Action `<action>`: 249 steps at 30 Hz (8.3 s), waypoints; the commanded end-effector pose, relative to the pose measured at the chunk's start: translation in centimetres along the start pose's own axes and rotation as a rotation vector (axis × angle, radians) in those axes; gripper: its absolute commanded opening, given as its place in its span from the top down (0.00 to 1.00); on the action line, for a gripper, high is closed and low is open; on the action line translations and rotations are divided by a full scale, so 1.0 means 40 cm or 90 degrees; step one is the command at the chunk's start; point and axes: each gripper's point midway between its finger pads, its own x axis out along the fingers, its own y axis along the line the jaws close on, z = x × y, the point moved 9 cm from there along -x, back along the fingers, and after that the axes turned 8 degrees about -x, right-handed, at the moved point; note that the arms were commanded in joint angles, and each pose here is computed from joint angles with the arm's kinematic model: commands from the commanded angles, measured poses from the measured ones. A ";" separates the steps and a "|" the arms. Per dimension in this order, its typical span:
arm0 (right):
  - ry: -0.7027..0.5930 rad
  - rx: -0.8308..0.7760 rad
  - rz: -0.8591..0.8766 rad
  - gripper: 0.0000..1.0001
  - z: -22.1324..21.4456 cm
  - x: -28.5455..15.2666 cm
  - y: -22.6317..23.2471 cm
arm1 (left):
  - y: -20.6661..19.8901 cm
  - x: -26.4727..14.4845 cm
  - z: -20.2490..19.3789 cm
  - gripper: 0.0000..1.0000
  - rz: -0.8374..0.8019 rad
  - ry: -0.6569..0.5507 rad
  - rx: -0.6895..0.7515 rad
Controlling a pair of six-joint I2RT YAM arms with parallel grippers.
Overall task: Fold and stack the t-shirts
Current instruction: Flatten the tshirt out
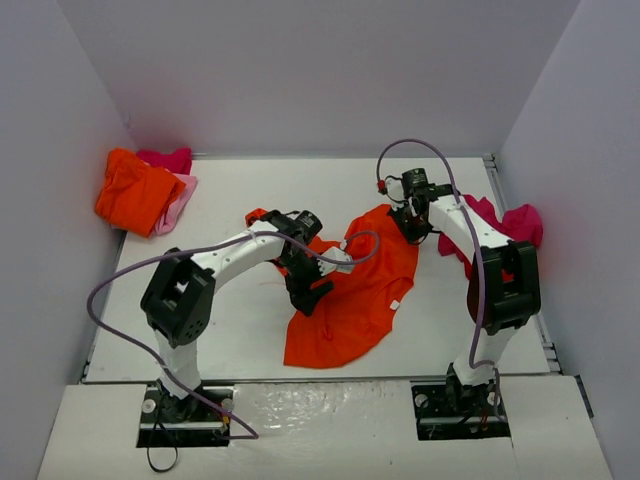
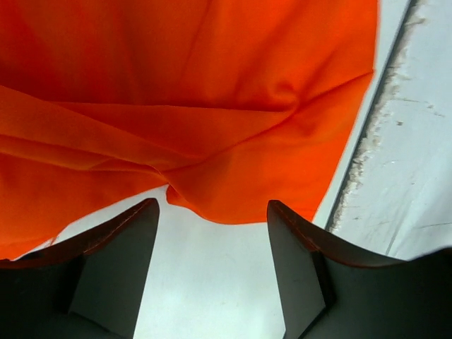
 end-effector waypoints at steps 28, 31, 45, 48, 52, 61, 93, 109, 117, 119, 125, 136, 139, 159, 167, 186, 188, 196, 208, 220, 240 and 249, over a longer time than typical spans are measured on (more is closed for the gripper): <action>-0.071 -0.101 0.019 0.97 0.066 -0.065 0.065 | 0.075 -0.088 -0.043 1.00 0.003 -0.041 -0.048; -0.067 -0.101 0.016 0.97 0.061 -0.064 0.067 | 0.070 -0.080 -0.042 0.68 -0.015 -0.036 -0.049; -0.040 -0.098 0.020 0.96 0.040 -0.036 0.073 | 0.029 0.012 -0.032 0.46 -0.167 0.012 -0.034; -0.040 -0.099 0.022 0.96 0.036 -0.036 0.075 | 0.041 0.028 -0.027 0.46 -0.174 0.023 -0.038; -0.037 -0.103 0.021 0.96 0.028 -0.033 0.075 | 0.052 0.057 -0.023 0.50 -0.188 0.043 -0.045; -0.025 -0.103 0.019 0.95 0.011 -0.019 0.066 | 0.036 0.073 -0.031 1.00 -0.167 0.062 -0.030; 0.337 -0.283 0.241 1.00 -0.176 0.144 0.208 | 0.126 -0.348 -0.167 1.00 0.110 -0.173 -0.132; 0.258 -0.602 0.490 1.00 -0.154 -0.045 0.679 | 0.150 -0.417 -0.259 1.00 0.166 -0.214 -0.185; 0.149 -0.645 0.302 0.79 -0.065 -0.121 0.719 | 0.162 -0.425 -0.297 1.00 0.183 -0.207 -0.194; 0.085 -0.624 0.196 0.65 -0.016 -0.171 0.660 | 0.164 -0.426 -0.302 1.00 0.189 -0.202 -0.190; -0.111 -0.489 -0.066 0.52 0.157 -0.329 0.402 | 0.148 -0.437 -0.303 1.00 0.193 -0.207 -0.181; -0.182 -0.515 0.025 0.57 0.309 -0.155 0.428 | 0.108 -0.441 -0.311 1.00 0.210 -0.230 -0.187; -0.216 -0.514 0.056 0.57 0.350 -0.134 0.475 | 0.100 -0.442 -0.315 1.00 0.213 -0.231 -0.190; -0.297 -0.608 0.177 0.61 0.404 -0.144 0.711 | 0.089 -0.413 -0.322 1.00 0.200 -0.260 -0.196; -0.272 -0.628 0.226 0.64 0.396 -0.093 0.778 | 0.023 -0.450 -0.312 1.00 0.221 -0.329 -0.176; -0.305 -0.578 0.130 0.63 0.382 -0.074 0.682 | -0.069 -0.458 -0.332 1.00 0.218 -0.347 -0.169; -0.300 -0.574 0.109 0.62 0.370 -0.074 0.674 | -0.064 -0.458 -0.331 1.00 0.222 -0.349 -0.174; -0.326 -0.556 0.084 0.61 0.324 -0.092 0.631 | -0.069 -0.459 -0.331 1.00 0.217 -0.350 -0.178; -0.327 -0.530 0.143 0.63 0.403 -0.008 0.650 | -0.112 -0.458 -0.347 1.00 0.203 -0.366 -0.174; -0.297 -0.576 0.254 0.69 0.429 0.050 0.737 | -0.092 -0.456 -0.349 1.00 0.192 -0.381 -0.189; -0.316 -0.265 -0.216 1.00 0.550 -0.027 0.204 | -0.091 -0.516 -0.327 1.00 0.242 -0.393 -0.175; -0.328 -0.180 -0.351 1.00 0.457 -0.219 0.028 | -0.077 -0.599 -0.286 1.00 0.319 -0.430 -0.150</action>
